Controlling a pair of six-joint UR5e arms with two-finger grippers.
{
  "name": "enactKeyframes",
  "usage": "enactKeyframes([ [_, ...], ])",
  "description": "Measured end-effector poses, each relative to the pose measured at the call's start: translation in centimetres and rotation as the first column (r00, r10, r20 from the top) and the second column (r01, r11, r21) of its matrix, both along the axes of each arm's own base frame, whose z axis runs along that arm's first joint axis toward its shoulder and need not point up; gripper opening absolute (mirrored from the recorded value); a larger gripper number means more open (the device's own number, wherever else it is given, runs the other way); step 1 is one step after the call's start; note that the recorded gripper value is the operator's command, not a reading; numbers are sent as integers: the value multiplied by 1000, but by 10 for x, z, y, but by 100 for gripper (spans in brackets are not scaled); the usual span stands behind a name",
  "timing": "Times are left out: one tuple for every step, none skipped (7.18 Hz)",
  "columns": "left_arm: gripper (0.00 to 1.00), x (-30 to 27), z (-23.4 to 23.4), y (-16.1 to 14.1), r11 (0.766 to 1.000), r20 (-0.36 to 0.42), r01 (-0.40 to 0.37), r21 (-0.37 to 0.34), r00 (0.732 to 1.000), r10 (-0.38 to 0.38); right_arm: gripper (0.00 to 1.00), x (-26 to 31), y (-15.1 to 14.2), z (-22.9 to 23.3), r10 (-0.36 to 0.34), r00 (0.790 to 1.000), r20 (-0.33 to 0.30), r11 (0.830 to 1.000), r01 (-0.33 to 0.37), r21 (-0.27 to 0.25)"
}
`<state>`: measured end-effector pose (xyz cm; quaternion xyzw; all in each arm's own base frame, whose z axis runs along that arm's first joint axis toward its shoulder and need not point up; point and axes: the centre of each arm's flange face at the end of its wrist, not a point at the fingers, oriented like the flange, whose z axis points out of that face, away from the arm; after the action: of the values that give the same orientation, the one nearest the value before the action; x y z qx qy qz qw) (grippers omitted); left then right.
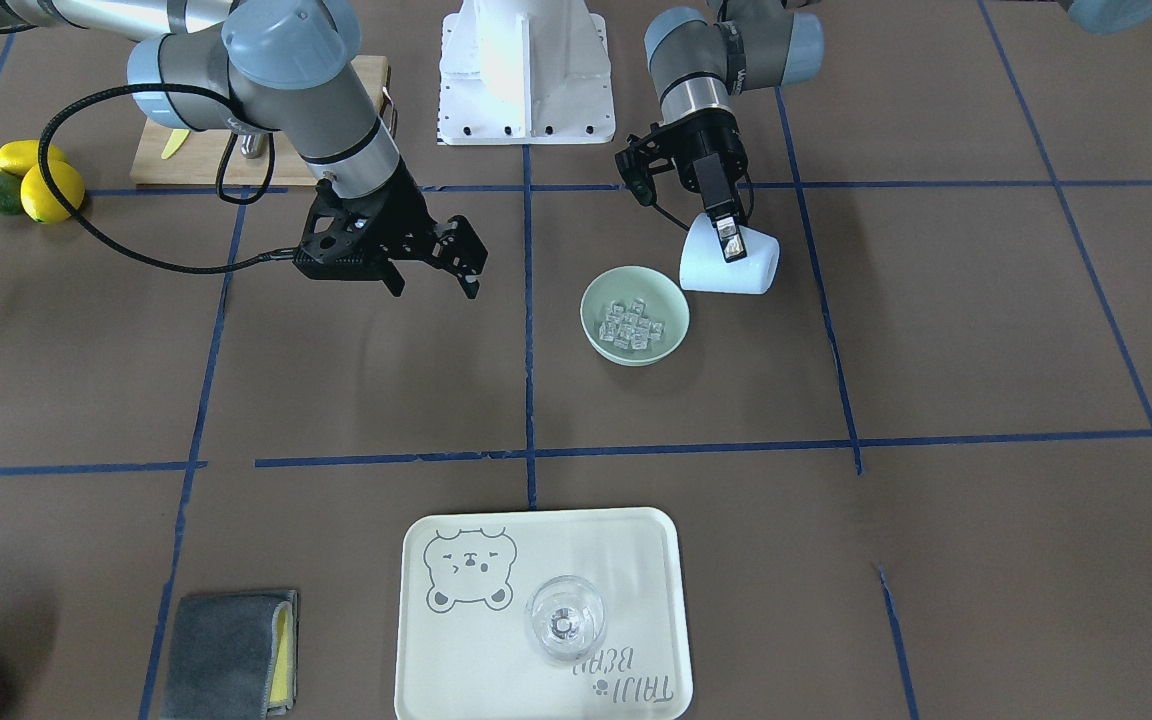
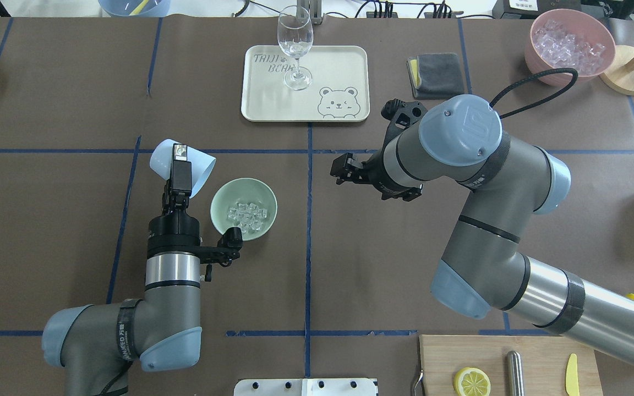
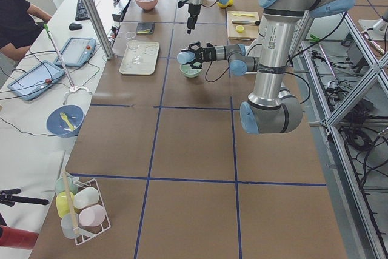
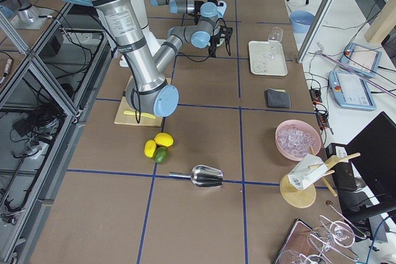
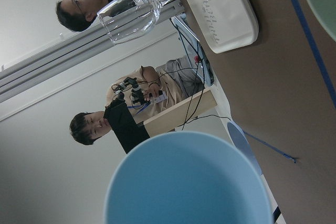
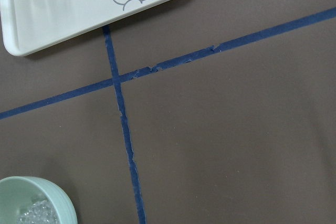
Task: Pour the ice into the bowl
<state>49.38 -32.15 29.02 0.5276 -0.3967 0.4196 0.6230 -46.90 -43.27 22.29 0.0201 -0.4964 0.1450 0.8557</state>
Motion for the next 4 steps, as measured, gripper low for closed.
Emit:
enactKeyframes([
  [0, -4, -6, 1, 999, -11, -25, -21, 1000, 25, 100, 0, 0, 0, 0, 1000, 0, 1000, 0, 0],
  [0, -6, -11, 3, 996, -31, -70, -58, 997, 68, 100, 0, 0, 0, 0, 1000, 0, 1000, 0, 0],
  [0, -11, -19, 5, 989, -53, -117, -91, 992, 112, 100, 0, 0, -1, 1, 1000, 1, 1000, -1, 2],
  [0, -18, -29, 7, 978, -86, -168, -120, 984, 158, 100, 0, 1, -2, 1, 1000, 2, 1000, -1, 4],
])
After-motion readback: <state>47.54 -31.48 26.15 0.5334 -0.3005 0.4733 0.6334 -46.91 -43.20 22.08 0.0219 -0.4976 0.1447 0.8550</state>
